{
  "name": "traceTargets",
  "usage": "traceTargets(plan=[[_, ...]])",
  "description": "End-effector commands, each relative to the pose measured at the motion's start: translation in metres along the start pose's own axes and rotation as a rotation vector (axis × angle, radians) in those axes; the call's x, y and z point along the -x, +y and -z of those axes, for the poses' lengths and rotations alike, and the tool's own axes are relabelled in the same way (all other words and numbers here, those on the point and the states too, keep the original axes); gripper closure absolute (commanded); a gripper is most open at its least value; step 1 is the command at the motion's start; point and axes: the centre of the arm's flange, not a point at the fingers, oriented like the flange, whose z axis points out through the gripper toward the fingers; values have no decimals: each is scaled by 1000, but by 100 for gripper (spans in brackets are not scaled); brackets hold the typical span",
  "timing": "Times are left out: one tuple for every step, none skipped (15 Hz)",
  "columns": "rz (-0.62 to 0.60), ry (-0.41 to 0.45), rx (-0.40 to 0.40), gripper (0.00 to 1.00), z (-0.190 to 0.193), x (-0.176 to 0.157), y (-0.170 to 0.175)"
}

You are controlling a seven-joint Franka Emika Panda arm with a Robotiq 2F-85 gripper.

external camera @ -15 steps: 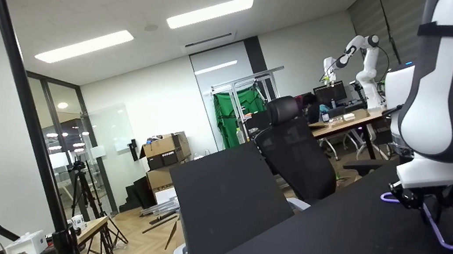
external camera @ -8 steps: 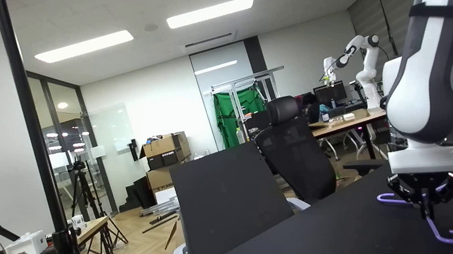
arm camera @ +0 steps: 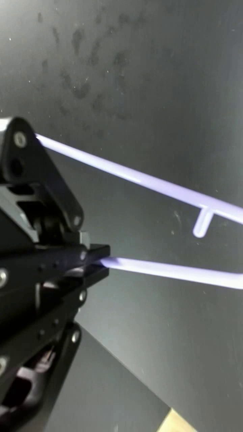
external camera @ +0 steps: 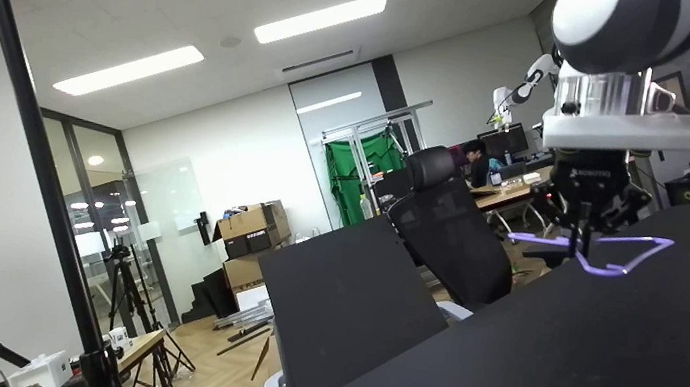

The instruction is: Put the blue hanger on the black thing above the table

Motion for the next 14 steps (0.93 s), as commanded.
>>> traceTargets(plan=[[60,-23,-127,98,85,46,-4],[84,-20,-160,98,104,61,-9],[112,-11,-189,98,124,75,-13],[137,-3,-221,98,142,90,-15],[160,5,-255,98,161,103,-17],[180,9,-285,98,176,114,-18],[200,15,-321,98,194,125,-21],[215,21,-353,98,209,134,-22],[230,28,-389,98,226,143,-24],[243,38,-421,98,240,149,-26],[251,51,-457,98,255,153,-26],[252,62,-490,98,268,154,-27],[251,73,-522,98,280,154,-27],[244,85,-554,98,291,153,-26]])
